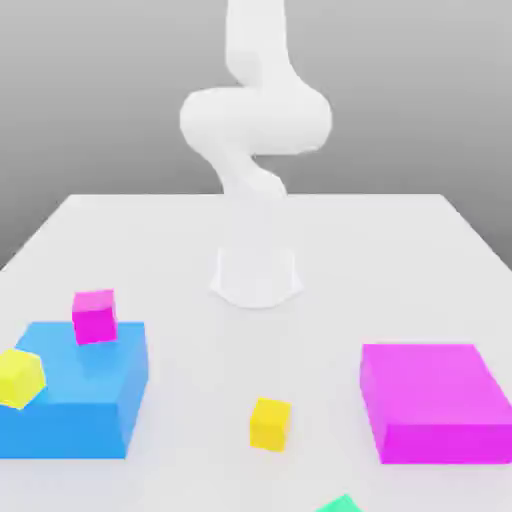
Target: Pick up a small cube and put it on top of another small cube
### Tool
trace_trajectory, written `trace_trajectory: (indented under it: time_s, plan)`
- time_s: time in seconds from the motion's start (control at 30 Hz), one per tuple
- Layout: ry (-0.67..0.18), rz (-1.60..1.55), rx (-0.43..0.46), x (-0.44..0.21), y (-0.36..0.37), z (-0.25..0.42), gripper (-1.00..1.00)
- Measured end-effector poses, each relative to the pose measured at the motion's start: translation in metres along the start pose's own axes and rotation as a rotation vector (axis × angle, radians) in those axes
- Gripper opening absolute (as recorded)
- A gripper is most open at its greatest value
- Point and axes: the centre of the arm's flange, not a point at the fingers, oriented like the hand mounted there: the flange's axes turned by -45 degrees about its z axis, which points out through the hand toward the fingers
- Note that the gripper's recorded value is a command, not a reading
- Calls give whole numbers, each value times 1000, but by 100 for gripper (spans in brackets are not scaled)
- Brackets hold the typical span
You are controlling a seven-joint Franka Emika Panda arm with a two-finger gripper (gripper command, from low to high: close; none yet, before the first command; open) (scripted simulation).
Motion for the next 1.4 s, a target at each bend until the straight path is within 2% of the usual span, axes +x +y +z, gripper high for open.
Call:
trace_trajectory:
  time_s: [0.13, 0.3, 0.47, 0.63, 0.77, 1.17, 1.2, 1.4]
  plan:
    - [-159, 73, 85, -28, 4, 104, 0]
    - [-346, 146, 111, -89, -2, 212, 0]
    - [-514, 201, 57, -170, -6, 292, 0]
    - [-642, 230, -67, -255, 3, 339, 0]
    - [-690, 237, -174, -305, 18, 356, 0]
    - [-694, 233, -186, -349, 25, 402, 0]
    - [-696, 234, -186, -352, 25, 404, -100]
    - [-697, 235, -186, -354, 25, 406, -100]
